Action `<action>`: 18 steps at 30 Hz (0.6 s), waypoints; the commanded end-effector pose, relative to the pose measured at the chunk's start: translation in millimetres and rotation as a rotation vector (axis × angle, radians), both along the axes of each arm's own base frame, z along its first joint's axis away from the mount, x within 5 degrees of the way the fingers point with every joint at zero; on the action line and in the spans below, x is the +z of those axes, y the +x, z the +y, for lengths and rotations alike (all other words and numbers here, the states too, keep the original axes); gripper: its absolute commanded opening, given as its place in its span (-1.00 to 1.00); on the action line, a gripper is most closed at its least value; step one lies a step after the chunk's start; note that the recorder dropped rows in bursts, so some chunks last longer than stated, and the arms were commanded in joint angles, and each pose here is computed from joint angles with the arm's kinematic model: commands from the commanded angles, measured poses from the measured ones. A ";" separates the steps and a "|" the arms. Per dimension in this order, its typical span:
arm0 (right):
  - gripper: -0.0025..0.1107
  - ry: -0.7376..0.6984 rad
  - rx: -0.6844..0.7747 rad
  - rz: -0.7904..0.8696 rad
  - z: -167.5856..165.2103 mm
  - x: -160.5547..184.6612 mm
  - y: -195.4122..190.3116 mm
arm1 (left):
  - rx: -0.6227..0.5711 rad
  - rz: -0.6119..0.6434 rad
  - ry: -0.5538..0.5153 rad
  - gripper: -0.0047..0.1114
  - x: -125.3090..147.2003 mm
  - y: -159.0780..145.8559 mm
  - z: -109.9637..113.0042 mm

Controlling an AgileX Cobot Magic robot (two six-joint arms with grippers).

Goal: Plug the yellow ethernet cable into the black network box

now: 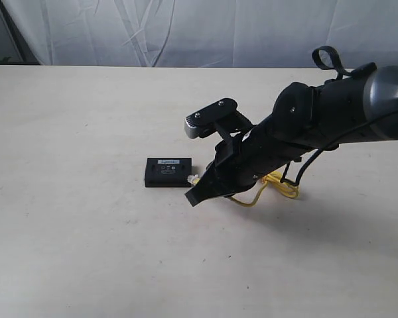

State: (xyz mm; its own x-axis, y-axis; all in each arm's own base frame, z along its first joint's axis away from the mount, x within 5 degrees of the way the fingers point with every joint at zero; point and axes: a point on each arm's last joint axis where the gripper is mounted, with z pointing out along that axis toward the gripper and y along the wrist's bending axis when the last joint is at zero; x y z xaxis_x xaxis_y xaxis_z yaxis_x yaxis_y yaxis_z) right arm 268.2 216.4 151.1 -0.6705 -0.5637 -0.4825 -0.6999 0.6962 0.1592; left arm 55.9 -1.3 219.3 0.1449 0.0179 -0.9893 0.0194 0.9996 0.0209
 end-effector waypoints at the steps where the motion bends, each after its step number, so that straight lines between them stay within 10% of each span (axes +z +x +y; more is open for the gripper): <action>1: -0.97 0.005 -0.004 -0.005 -1.2 2.0 -0.5 | 0.000 -0.187 -0.017 -0.92 15.6 -4.3 0.3; 13: -0.97 0.005 -0.004 -0.005 -1.2 2.0 -0.5 | -0.008 -0.279 -0.046 -0.92 23.4 -7.4 0.4; 18: -0.97 0.005 -0.004 -0.005 -1.2 2.0 -0.5 | -0.009 -0.071 -0.088 -0.92 40.3 -1.5 0.6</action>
State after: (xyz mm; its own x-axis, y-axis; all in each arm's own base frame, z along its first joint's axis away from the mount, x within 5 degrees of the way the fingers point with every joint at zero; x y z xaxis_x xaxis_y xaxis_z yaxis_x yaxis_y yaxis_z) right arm 268.2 216.6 151.2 -0.6738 -0.5594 -0.4827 -0.6968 0.6985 0.1633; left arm 50.8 -0.5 249.9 0.3089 -0.0582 -0.9493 0.0308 0.9982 -0.0512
